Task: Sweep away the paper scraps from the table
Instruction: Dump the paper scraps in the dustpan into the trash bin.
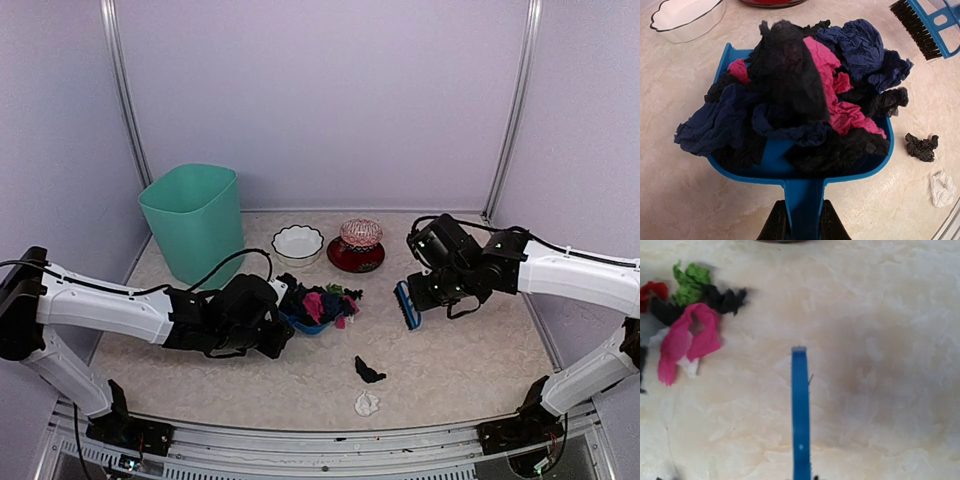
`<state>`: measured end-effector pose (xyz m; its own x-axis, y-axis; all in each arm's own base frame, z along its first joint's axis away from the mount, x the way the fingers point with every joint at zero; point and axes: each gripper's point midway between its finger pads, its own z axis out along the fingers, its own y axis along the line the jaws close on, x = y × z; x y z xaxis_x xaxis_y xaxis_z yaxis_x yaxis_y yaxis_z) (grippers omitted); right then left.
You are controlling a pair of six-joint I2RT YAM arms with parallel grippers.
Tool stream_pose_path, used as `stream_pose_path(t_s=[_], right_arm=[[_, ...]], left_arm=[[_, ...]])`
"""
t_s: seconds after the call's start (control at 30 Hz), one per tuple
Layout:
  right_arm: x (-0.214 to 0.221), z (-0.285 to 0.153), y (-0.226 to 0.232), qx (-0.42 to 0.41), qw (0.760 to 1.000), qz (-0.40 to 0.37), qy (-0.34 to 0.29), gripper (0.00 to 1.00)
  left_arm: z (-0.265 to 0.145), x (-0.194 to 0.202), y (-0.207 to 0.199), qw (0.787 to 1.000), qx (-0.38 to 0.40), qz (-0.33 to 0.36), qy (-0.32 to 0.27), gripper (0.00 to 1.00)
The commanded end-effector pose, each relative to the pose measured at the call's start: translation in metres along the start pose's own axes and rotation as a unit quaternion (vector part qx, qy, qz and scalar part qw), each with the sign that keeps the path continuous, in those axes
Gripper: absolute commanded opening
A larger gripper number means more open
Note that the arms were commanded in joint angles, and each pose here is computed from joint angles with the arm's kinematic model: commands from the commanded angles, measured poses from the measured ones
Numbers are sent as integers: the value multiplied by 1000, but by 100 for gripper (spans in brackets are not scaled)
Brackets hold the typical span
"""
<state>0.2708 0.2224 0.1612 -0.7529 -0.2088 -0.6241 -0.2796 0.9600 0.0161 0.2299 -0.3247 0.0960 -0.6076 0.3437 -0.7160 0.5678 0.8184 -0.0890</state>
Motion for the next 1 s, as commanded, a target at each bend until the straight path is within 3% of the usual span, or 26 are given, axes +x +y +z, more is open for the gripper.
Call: stream_pose_path(t_s=[0.0, 0.43, 0.97], right_arm=[[-5, 0, -4, -11, 1000, 24, -17, 0], [-6, 11, -6, -13, 1000, 17, -14, 0], [-8, 21, 1, -24, 1000, 6, -12, 0]], left_arm=[[-20, -31, 7, 1000, -13, -5, -28, 0], [-64, -87, 34, 997, -36, -22, -66, 0], [-154, -155, 117, 983, -86, -92, -132, 0]])
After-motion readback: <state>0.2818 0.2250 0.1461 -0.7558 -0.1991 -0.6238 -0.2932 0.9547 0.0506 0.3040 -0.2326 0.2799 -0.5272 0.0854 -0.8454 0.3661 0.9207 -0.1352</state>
